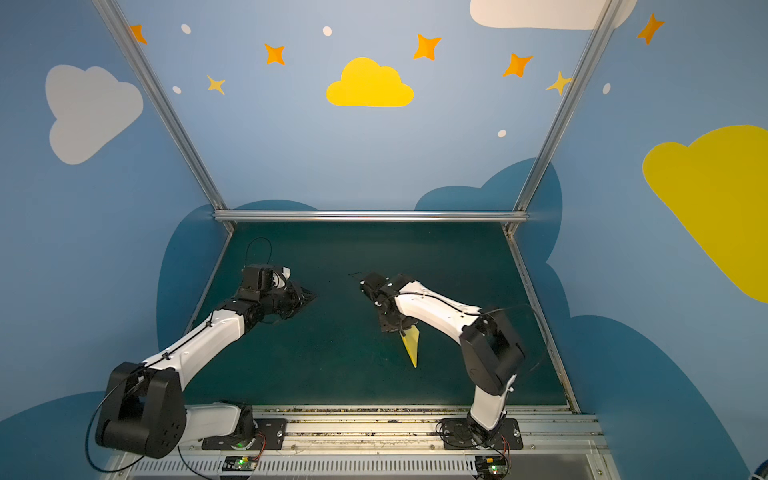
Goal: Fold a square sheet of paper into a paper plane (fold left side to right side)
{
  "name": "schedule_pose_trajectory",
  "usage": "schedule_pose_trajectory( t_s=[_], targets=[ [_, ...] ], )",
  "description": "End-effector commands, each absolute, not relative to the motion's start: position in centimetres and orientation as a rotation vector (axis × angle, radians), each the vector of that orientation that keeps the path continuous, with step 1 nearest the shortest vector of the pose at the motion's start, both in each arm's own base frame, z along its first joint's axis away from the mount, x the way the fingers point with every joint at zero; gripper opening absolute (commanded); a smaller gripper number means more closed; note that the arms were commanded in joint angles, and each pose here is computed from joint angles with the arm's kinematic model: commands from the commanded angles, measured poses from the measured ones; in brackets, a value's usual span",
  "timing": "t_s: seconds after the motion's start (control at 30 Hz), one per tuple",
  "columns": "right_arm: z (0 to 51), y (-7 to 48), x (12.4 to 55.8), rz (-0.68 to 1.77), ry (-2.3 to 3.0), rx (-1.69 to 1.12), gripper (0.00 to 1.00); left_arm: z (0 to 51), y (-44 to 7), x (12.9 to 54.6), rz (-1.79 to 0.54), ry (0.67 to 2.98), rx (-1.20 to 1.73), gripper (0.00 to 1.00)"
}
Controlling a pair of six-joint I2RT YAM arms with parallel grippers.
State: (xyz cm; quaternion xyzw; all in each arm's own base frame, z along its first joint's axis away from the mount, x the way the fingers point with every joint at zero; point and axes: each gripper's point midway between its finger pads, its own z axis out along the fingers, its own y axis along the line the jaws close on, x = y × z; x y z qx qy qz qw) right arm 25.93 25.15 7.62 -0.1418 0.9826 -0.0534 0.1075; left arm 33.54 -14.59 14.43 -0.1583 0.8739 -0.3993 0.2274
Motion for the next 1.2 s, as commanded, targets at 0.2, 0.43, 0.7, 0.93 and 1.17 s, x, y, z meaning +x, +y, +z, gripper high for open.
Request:
schedule_pose_trajectory(
  t_s=[0.2, 0.43, 0.7, 0.93, 1.17],
  targets=[
    [11.6, 31.3, 26.2, 0.425, 2.871, -0.214, 0.56, 14.8, -13.9, 32.9, -1.108, 2.420, -0.421, 0.16],
    [9.5, 21.5, 25.3, 0.359, 2.900, 0.063, 0.56, 14.5, -14.7, 32.5, -1.172, 2.437, -0.372, 0.19],
    [5.6, 17.2, 21.7, 0.320, 2.955, 0.261, 0.66, 14.0, -14.5, 32.1, -1.147, 2.464, -0.358, 0.41],
    [3.0, 17.9, 19.9, 0.322, 2.961, 0.363, 0.68, 14.4, -14.5, 32.0, -1.143, 2.464, -0.354, 0.64],
    [1.9, 20.2, 18.9, 0.290, 2.958, 0.405, 0.69, 15.2, -14.5, 31.8, -1.136, 2.474, -0.333, 0.67]
  ],
)
